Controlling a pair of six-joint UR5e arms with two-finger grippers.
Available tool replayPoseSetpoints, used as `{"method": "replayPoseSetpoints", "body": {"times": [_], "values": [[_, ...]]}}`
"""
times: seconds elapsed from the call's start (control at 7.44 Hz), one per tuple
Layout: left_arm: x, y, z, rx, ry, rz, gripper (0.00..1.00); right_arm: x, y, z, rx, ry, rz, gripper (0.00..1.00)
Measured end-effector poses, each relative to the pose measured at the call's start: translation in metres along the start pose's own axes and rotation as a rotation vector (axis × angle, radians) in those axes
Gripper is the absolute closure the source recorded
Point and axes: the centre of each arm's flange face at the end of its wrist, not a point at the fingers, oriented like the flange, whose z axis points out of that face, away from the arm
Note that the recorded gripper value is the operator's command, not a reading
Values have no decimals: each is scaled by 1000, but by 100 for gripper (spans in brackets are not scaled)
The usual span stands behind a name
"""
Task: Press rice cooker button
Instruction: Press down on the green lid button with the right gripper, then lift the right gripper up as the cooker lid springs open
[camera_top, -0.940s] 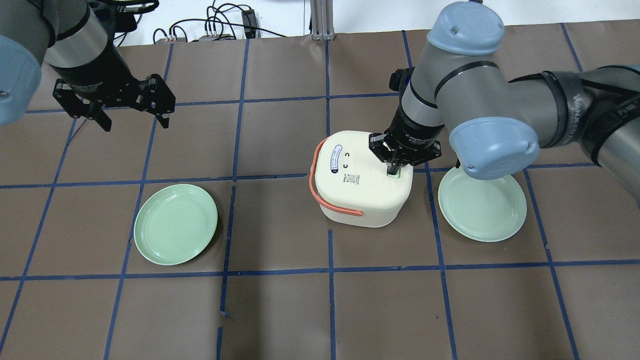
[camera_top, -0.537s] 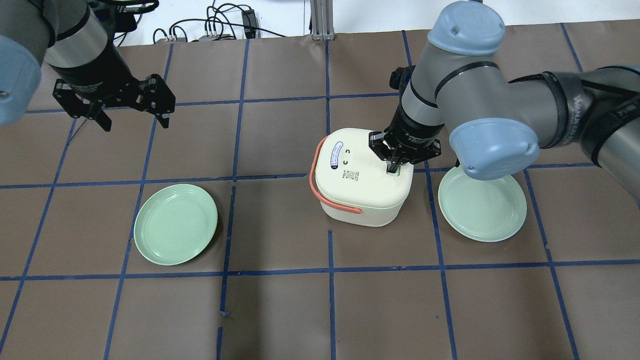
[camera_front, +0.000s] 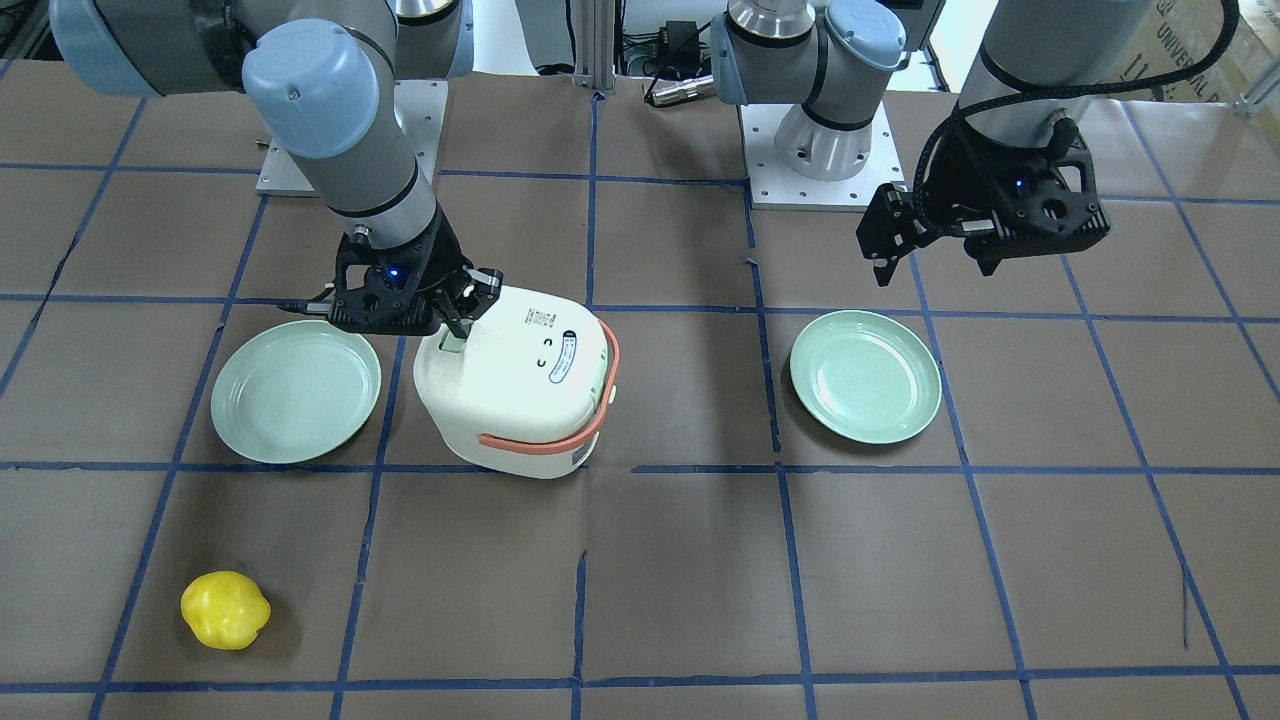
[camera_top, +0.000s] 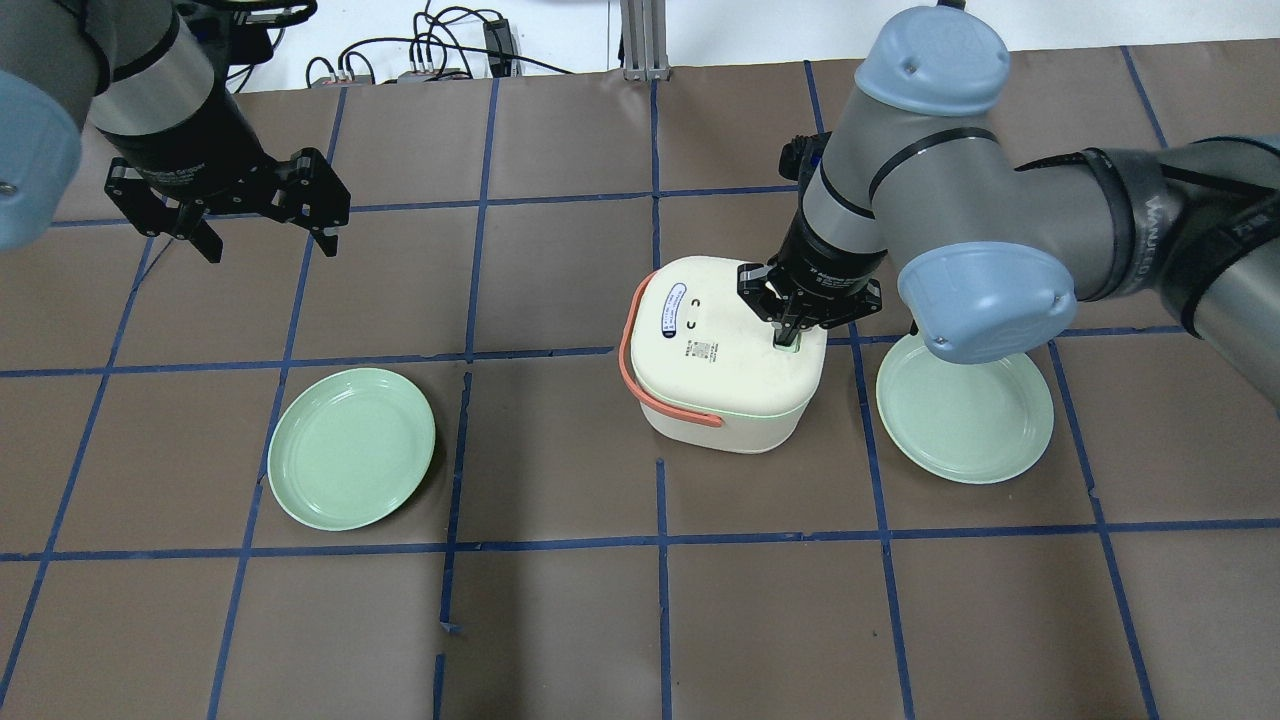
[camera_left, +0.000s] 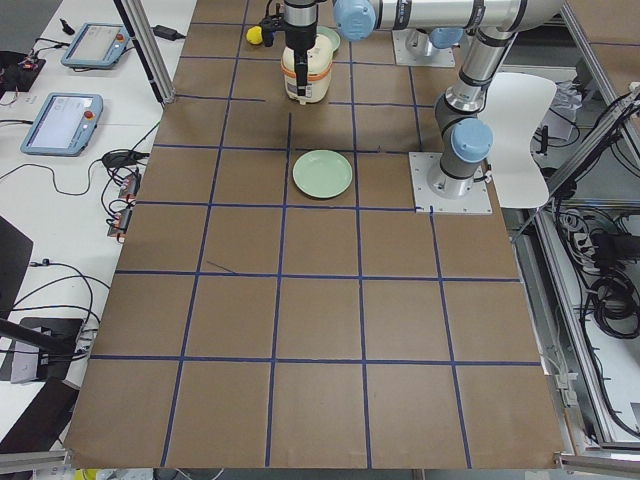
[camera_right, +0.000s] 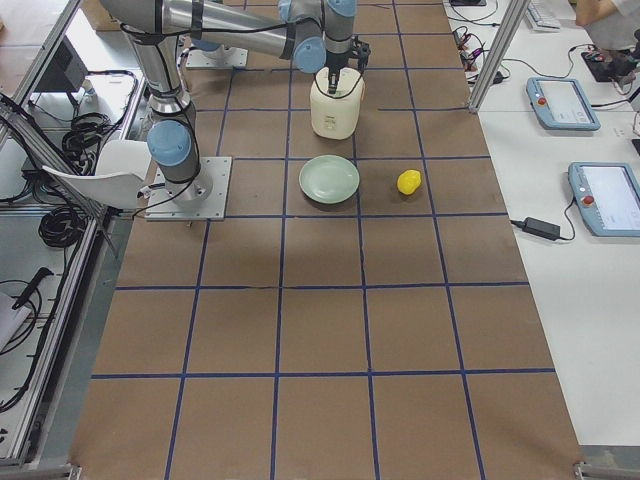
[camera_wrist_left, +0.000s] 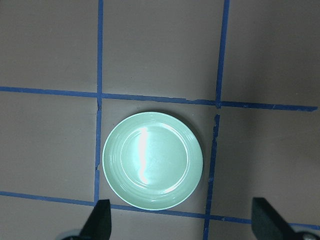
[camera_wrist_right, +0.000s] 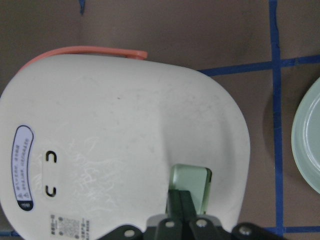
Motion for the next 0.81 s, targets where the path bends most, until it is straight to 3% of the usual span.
{"method": "replayPoseSetpoints", "body": {"times": [0.13, 0.27, 0.54, 0.81], "values": [[0, 0, 0, 0, 0, 0, 0, -2, -4, -10, 30, -3, 3, 9], [0, 0, 0, 0, 0, 0, 0, -5, -11, -25, 63, -4, 4, 2], [0, 0, 0, 0, 0, 0, 0, -12, -32, -64, 105, -2, 8, 0], [0, 0, 0, 0, 0, 0, 0, -12, -55, -87, 107, 9, 13, 0]]}}
